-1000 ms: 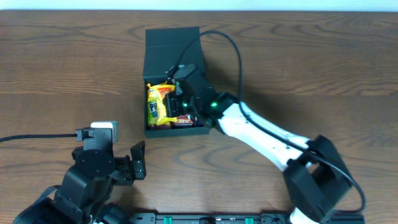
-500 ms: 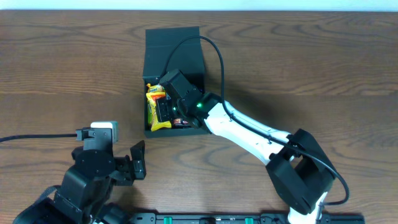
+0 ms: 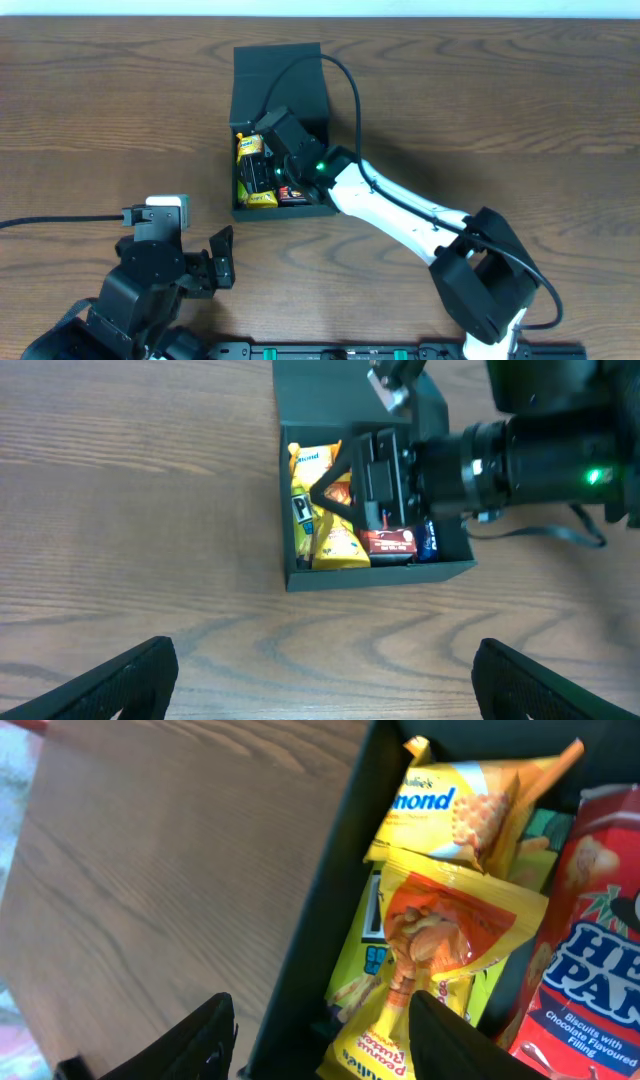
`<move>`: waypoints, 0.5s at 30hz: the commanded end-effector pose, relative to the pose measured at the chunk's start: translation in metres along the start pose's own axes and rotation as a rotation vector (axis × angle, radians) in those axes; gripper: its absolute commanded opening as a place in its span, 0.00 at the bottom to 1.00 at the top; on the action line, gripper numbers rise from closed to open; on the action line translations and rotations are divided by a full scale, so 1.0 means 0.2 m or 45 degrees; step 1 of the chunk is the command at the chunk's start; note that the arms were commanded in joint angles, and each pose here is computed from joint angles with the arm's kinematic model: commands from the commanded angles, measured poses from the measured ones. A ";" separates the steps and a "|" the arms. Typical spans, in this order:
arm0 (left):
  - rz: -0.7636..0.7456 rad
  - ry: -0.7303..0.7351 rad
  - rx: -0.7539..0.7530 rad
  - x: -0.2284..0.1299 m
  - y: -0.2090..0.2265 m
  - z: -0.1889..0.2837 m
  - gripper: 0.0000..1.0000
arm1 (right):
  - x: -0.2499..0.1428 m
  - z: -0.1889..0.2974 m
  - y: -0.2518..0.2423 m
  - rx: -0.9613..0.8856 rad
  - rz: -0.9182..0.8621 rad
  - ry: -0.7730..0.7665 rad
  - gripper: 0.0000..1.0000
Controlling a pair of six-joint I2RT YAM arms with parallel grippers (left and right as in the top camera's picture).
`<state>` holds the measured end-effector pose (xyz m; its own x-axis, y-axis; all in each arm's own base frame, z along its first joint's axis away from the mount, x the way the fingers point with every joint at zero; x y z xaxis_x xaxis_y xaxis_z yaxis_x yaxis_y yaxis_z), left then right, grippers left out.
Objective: Pack container
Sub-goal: 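Release the orange packet in the box and lift the right gripper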
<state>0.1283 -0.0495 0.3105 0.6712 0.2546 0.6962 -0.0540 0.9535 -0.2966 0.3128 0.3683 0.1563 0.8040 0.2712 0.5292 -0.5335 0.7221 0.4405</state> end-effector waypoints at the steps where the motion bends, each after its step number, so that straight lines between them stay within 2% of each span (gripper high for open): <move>1: 0.017 -0.004 -0.003 0.00 0.00 0.01 0.95 | 0.13 0.14 0.03 0.041 0.074 -0.077 0.55; 6: 0.017 -0.004 -0.003 0.00 0.00 0.01 0.95 | 0.17 0.33 -0.10 -0.164 0.015 -0.050 0.54; 15: 0.016 -0.004 -0.003 0.00 0.00 0.01 0.95 | 0.04 0.46 -0.40 -0.558 -0.107 0.140 0.52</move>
<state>0.1284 -0.0495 0.3105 0.6709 0.2548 0.6964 -0.0539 0.9534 -0.2969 0.3304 0.2695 0.1875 0.8852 0.2544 0.3895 -0.3553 0.9101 0.2131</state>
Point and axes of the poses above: each gripper's point midway between its finger pads, its own z axis back along the fingers, its own y axis along the line the jaws close on, x = y × z, the point moved 6 cm from there along z, back along the fingers, and after that the axes turned 10 degrees about z, right-handed, at the moved point
